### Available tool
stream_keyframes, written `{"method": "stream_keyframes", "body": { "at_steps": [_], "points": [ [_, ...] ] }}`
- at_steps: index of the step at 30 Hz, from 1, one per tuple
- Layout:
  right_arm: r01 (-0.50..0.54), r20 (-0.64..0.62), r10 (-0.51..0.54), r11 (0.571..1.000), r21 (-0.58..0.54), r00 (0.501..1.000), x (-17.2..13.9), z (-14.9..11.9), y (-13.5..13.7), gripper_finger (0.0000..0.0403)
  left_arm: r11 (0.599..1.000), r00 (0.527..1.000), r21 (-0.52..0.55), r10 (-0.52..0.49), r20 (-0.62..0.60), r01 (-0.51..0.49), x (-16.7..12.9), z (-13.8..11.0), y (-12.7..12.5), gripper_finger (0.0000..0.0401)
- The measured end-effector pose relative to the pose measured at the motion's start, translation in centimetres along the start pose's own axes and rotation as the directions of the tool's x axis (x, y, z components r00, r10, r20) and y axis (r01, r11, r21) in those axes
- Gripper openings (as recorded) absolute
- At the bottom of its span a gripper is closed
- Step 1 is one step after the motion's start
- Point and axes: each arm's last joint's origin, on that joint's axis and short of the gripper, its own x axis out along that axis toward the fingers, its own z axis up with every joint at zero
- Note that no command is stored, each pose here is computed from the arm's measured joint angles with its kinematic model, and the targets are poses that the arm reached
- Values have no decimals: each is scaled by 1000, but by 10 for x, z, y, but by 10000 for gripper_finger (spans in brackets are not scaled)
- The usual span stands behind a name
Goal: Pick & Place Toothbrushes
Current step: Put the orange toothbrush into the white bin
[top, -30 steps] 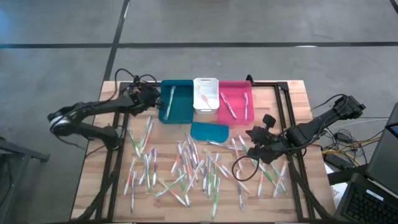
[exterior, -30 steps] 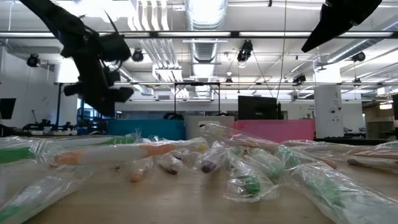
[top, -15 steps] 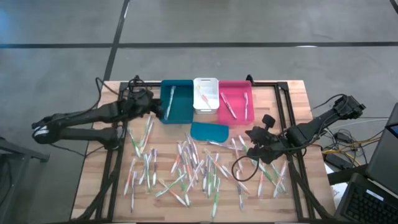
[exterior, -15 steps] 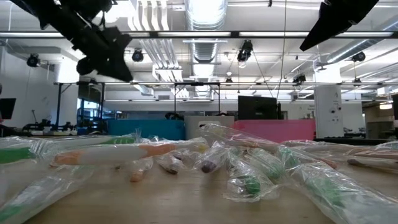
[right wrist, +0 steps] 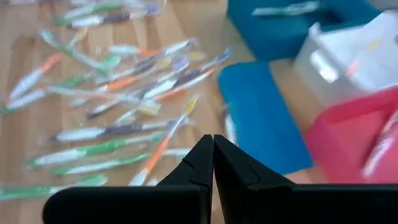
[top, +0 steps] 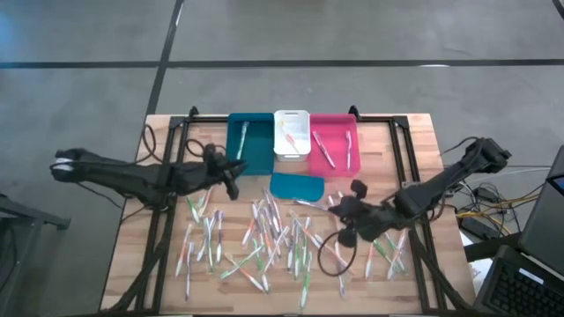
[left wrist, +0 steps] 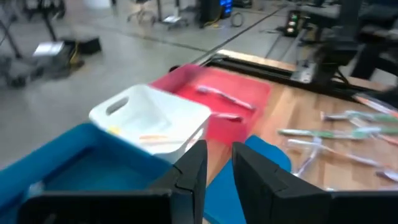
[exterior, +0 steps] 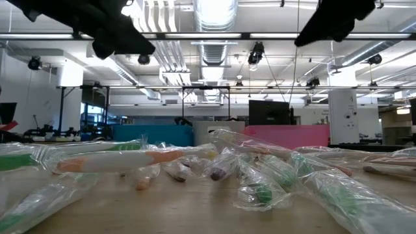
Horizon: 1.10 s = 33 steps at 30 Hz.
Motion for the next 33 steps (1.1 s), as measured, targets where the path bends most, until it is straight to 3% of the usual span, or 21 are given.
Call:
{"method": "stream_keyframes", "body": {
  "at_steps": [6,12,17,23,33],
  "points": [
    [-34,-79,40,997,76,996,24,-16,29,8,998,999,54,-26,20,25,-3,2,-4,80],
    [-65,-114,67,998,18,991,36,-16,72,8,998,1000,56,-24,18,23,-3,2,-4,81],
    [-40,-148,42,999,12,988,46,-10,92,8,998,1000,55,-24,18,23,-3,2,-4,81],
    [34,-202,-21,998,61,979,63,-11,94,29,999,1000,48,-24,18,23,-3,2,-4,81],
    [59,-298,-27,993,102,954,87,-18,83,126,998,1000,61,-21,3,21,0,-1,-5,81]
  ]
}}
